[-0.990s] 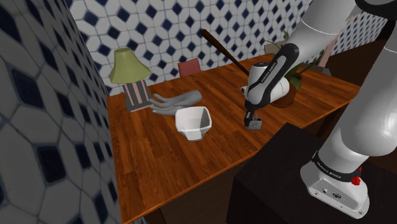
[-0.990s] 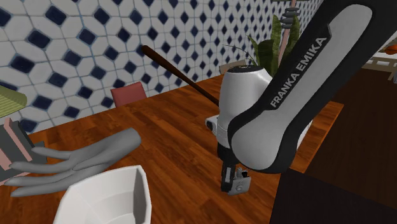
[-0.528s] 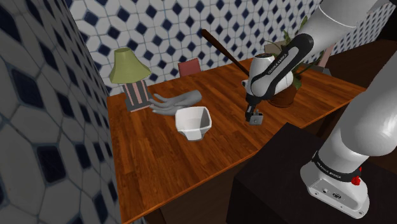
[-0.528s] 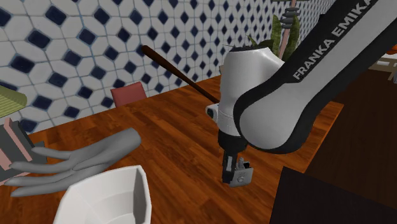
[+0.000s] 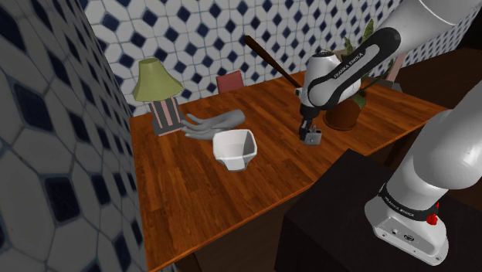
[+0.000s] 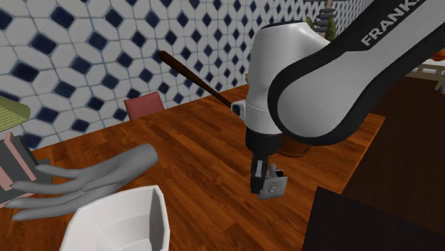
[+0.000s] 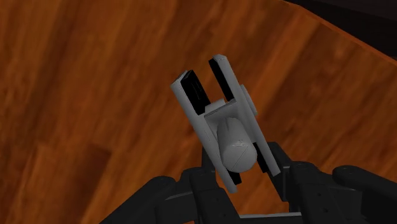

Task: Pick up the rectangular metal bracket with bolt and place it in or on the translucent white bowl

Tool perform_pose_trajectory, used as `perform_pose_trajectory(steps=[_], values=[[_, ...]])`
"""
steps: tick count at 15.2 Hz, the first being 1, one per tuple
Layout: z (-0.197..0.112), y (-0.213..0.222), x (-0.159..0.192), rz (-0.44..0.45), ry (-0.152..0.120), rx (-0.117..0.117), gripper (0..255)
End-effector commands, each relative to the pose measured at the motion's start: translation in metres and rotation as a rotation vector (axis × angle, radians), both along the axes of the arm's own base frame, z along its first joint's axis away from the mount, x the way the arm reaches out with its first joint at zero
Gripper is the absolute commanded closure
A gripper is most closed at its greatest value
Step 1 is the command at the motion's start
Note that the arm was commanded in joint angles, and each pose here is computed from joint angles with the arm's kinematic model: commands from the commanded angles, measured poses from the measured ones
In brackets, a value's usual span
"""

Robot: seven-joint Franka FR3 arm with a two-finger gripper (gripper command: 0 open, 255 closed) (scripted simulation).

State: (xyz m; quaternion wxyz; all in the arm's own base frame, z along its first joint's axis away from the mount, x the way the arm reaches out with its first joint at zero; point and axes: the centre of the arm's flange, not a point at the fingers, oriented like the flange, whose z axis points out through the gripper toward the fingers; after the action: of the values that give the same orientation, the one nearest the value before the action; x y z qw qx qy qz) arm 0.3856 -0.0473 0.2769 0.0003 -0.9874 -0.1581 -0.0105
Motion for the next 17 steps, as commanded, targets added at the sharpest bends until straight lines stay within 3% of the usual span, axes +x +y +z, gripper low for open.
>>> perform_pose_trajectory(steps=[1,17], values=[[0.011,0.000,0.000,0.000,0.001,0.000,255],[0.096,0.000,0.000,0.000,0.001,0.000,255]])
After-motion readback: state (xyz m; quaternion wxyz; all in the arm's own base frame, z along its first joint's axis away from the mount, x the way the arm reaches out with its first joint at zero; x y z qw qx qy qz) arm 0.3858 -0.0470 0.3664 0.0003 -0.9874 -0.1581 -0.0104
